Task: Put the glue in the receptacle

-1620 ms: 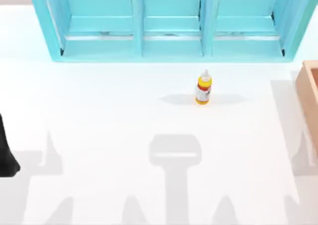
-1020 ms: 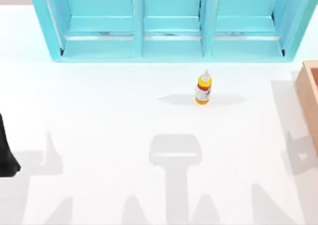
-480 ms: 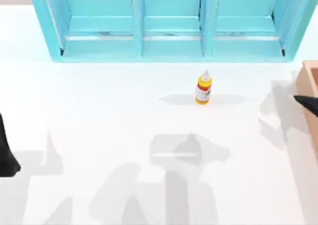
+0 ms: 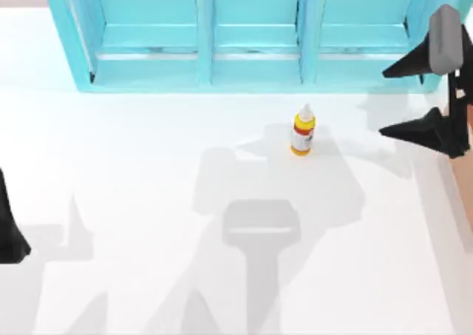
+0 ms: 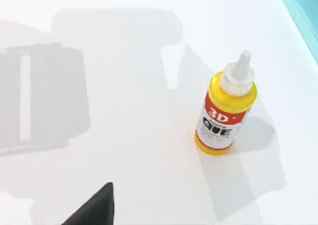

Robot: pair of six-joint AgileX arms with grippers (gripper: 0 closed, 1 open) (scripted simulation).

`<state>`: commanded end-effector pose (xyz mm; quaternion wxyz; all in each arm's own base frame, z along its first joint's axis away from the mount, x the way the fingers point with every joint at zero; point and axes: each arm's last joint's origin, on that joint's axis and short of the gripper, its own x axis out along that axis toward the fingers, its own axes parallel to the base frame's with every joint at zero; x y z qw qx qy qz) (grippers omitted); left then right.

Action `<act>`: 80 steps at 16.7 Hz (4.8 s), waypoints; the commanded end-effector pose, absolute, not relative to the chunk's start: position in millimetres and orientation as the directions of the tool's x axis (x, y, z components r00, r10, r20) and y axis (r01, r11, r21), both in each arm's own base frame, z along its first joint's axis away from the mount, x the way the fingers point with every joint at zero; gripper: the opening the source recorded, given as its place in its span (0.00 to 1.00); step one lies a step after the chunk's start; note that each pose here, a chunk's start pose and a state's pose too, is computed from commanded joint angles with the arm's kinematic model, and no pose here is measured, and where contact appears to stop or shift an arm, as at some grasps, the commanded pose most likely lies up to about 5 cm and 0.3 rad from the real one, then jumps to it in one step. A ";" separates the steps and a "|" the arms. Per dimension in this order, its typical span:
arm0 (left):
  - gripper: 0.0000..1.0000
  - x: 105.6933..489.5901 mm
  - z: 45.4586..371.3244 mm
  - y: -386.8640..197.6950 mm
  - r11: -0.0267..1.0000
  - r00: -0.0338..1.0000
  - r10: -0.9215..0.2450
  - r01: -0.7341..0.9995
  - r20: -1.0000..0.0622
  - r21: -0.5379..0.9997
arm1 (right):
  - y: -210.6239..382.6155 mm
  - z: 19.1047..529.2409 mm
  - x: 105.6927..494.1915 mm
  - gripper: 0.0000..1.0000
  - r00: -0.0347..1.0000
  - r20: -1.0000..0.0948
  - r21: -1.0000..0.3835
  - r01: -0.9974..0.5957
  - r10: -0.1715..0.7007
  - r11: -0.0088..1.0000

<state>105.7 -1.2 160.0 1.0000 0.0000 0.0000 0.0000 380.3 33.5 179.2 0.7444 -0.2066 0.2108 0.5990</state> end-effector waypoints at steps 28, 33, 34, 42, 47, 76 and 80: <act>1.00 105.7 160.0 -1.2 1.000 1.000 0.000 0.000 0.000 0.000 | 121.7 46.1 444.1 1.00 0.008 -0.406 0.002 -1.000 0.914 0.010; 1.00 105.7 160.0 -1.2 1.000 1.000 0.000 0.000 0.000 0.000 | 131.3 44.0 443.6 1.00 0.009 -0.406 0.000 -1.000 0.914 0.010; 1.00 105.7 160.0 -1.2 1.000 1.000 0.000 0.000 0.000 0.000 | 131.3 44.0 443.6 1.00 0.009 -0.406 0.000 -1.000 0.914 0.010; 1.00 105.7 160.0 -1.2 1.000 1.000 0.000 0.000 0.000 0.000 | 131.3 44.0 443.6 0.40 0.009 -0.406 0.000 -1.000 0.914 0.010; 1.00 105.7 160.0 -1.2 1.000 1.000 0.000 0.000 0.000 0.000 | 131.3 44.0 443.6 0.02 0.009 -0.406 0.000 -1.000 0.914 0.010; 1.00 105.7 160.0 -1.2 1.000 1.000 0.000 0.000 0.000 0.000 | 125.4 143.4 444.1 0.00 0.016 -0.406 0.002 -1.000 0.914 0.018; 1.00 105.7 160.0 -1.2 1.000 1.000 0.000 0.000 0.000 0.000 | 58.3 144.3 438.0 0.00 0.098 -0.411 -0.005 -0.994 0.907 0.105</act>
